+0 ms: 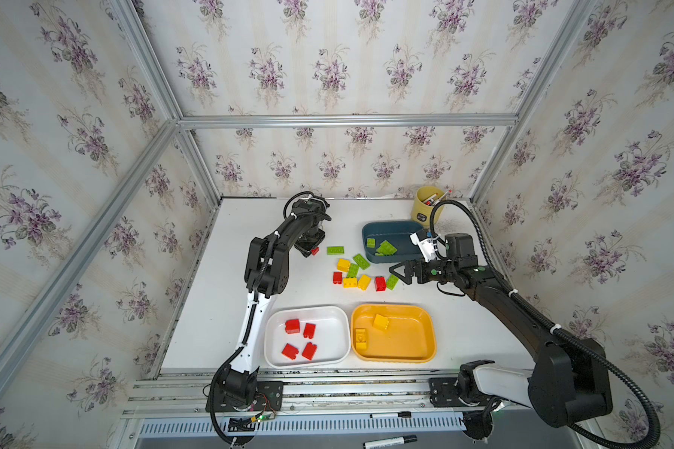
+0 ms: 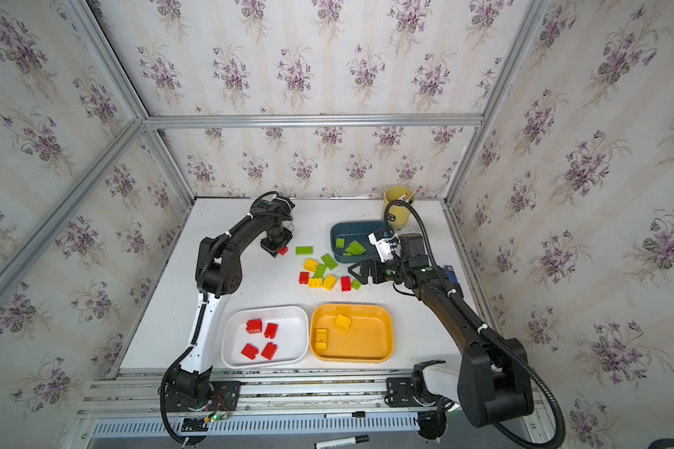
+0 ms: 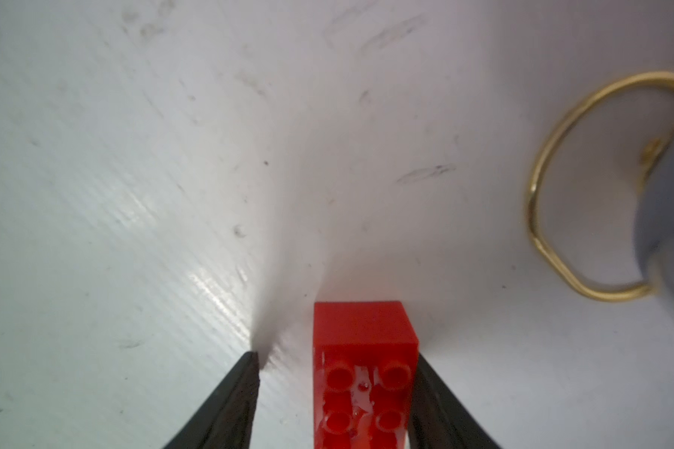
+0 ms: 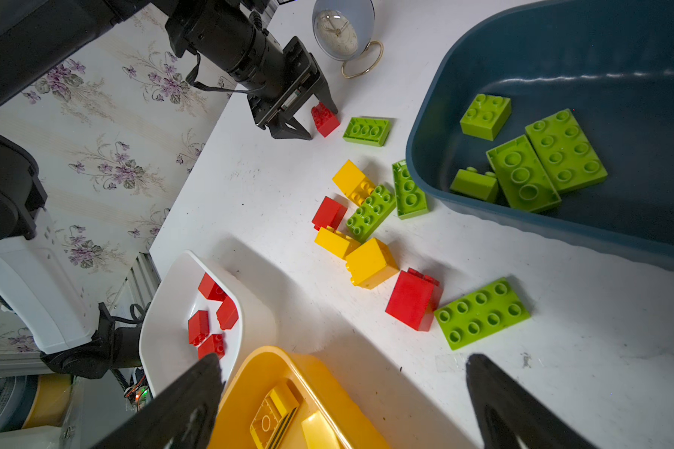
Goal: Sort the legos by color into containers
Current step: 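Lower the left gripper and grasp a small red brick near the clock, then carry the red brick with the left gripper into the white tray and release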
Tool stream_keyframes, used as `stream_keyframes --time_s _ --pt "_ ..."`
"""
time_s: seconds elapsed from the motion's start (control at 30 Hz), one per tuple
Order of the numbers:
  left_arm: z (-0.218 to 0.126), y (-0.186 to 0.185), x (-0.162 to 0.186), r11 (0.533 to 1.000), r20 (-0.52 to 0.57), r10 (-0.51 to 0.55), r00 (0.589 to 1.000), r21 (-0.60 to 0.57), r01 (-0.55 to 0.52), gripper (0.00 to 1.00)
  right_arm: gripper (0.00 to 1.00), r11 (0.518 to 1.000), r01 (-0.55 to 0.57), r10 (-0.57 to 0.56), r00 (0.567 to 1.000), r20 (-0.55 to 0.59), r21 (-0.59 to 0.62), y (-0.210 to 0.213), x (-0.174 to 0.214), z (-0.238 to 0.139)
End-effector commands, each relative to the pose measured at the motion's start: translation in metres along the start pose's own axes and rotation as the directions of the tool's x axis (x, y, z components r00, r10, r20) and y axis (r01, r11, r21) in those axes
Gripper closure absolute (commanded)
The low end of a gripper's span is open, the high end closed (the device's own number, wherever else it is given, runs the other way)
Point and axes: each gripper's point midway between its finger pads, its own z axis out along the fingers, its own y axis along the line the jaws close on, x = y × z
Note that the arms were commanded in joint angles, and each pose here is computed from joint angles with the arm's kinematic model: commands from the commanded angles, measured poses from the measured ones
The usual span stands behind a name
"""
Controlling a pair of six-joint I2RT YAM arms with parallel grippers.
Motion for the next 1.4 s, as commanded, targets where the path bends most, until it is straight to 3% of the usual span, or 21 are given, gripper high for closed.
stream_keyframes --time_s 0.0,0.33,0.73,1.03,1.37 --pt "0.001 0.013 -0.004 0.998 0.007 0.023 1.0 -0.055 -0.023 0.42 0.0 1.0 0.02 -0.02 0.999 0.029 -0.016 0.004 -0.007 -0.001" --pt "-0.001 0.01 -0.008 0.997 0.008 0.071 0.997 -0.041 -0.071 0.65 0.0 1.0 0.019 -0.018 0.999 0.029 -0.011 0.004 -0.004 -0.002" --pt "-0.085 0.024 -0.018 0.966 0.139 0.252 0.958 0.024 -0.258 0.66 0.0 0.991 0.019 -0.012 0.998 0.054 -0.134 0.032 -0.01 -0.01" --pt "-0.132 0.103 0.043 0.902 0.184 0.397 0.899 0.102 -0.42 0.66 0.0 0.974 0.073 -0.07 0.997 0.022 -0.213 0.066 0.01 -0.01" --pt "-0.131 0.199 0.129 0.828 0.109 0.52 0.847 0.181 -0.531 0.67 0.0 0.959 0.129 -0.151 0.986 -0.068 -0.251 0.09 0.043 0.011"
